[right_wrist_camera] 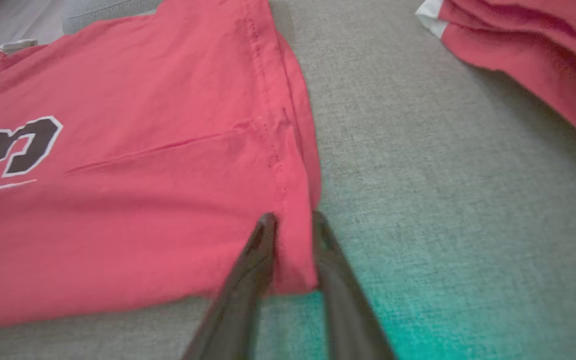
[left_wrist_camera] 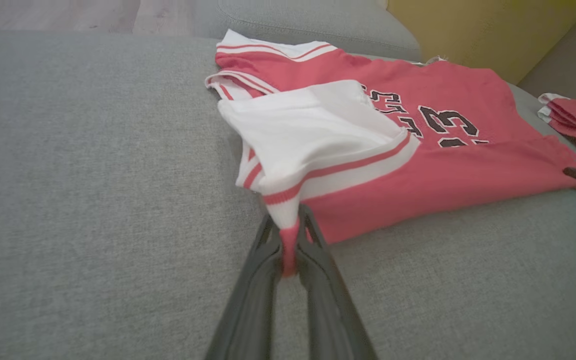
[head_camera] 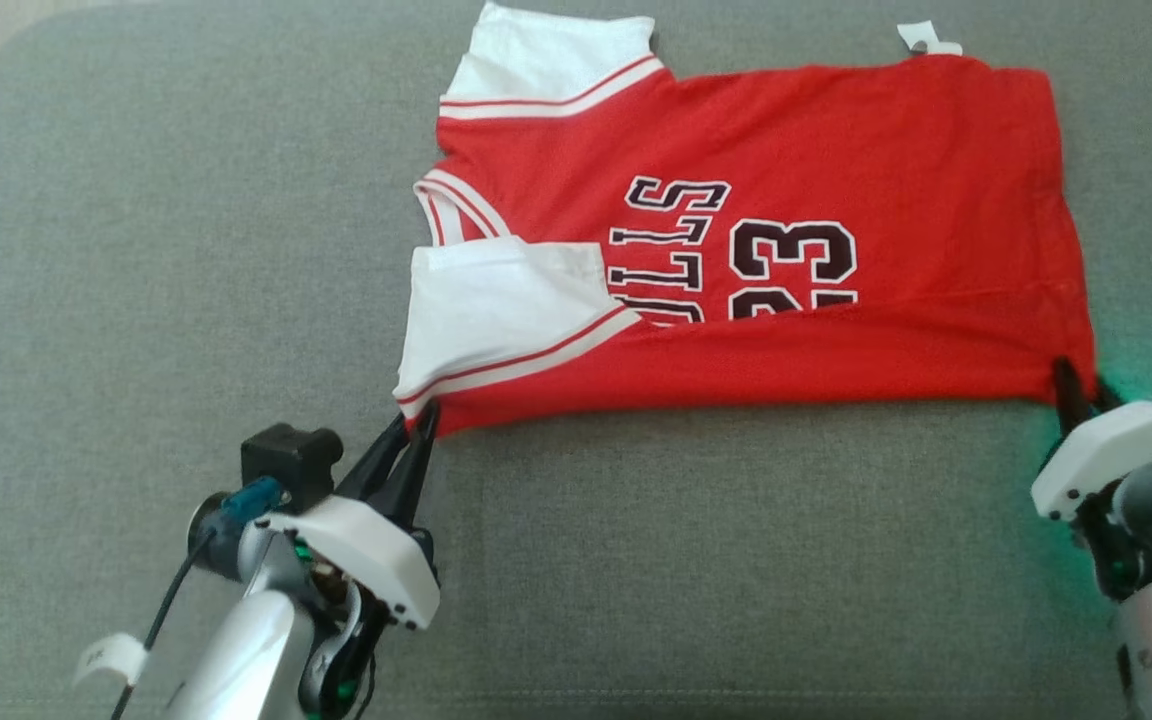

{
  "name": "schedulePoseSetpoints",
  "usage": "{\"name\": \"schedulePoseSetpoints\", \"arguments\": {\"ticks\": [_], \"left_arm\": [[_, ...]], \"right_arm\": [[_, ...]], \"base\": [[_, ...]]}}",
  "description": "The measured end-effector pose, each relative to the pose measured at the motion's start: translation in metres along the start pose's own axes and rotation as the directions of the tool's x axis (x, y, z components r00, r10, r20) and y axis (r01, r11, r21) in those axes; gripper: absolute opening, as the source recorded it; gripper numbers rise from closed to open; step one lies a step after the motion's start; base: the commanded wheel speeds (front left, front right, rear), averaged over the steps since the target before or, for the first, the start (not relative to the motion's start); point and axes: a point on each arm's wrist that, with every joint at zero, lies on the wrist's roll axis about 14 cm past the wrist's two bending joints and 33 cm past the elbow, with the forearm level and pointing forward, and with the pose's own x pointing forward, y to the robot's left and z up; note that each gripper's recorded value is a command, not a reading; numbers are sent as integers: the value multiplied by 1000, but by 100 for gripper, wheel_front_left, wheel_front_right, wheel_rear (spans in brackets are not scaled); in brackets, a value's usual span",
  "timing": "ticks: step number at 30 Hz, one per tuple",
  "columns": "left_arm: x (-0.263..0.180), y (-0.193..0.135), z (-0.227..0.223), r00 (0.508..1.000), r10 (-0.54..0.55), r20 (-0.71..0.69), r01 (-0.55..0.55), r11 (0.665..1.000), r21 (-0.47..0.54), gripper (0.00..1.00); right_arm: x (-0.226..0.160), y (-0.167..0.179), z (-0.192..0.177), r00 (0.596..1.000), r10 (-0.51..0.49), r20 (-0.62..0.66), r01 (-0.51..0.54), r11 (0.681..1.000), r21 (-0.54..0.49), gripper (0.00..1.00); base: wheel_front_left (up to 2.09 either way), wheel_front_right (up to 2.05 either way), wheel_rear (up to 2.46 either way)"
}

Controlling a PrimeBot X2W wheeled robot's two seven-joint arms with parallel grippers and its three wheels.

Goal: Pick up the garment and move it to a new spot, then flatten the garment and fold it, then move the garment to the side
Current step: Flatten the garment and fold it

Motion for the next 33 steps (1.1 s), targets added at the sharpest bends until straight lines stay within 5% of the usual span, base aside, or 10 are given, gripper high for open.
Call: {"name": "schedulePoseSetpoints", "arguments": {"ticks": [26, 27, 28, 29, 30, 31, 32, 33], "left_arm": [[-83, -24, -41, 991, -3, -133, 1, 1000, -15, 0], [-83, -24, -42, 991, -5, -137, 3, 1000, -14, 0], [-83, -24, -44, 989, -7, -147, 5, 1000, -11, 0], [-83, -24, -45, 988, -8, -152, 6, 1000, -8, 0], [-82, -24, -46, 988, -8, -155, 7, 1000, -4, 23], [-82, -24, -48, 987, -8, -161, 8, 1000, -4, 51], [-82, -23, -50, 986, -3, -168, 2, 1000, -4, 100], [-83, -22, -52, 984, 4, -178, -4, 1000, -3, 100]], "right_arm": [[-90, -31, -37, 999, -37, -23, 37, 999, -14, 0], [-90, -30, -35, 999, -37, -19, 37, 999, -18, 5], [-90, -31, -33, 999, -39, -12, 39, 999, -25, 27], [-90, -31, -31, 999, -43, -7, 42, 999, -30, 73], [-90, -32, -30, 999, -47, -8, 47, 998, -30, 100], [-90, -34, -29, 999, -53, -5, 53, 998, -33, 100], [-91, -36, -29, 998, -63, -3, 63, 997, -37, 100], [-91, -39, -28, 997, -73, -2, 73, 997, -40, 100]], "base": [[0, 0, 0], [0, 0, 0], [0, 0, 0], [0, 0, 0], [0, 0, 0], [0, 0, 0], [0, 0, 0], [0, 0, 0]]}}
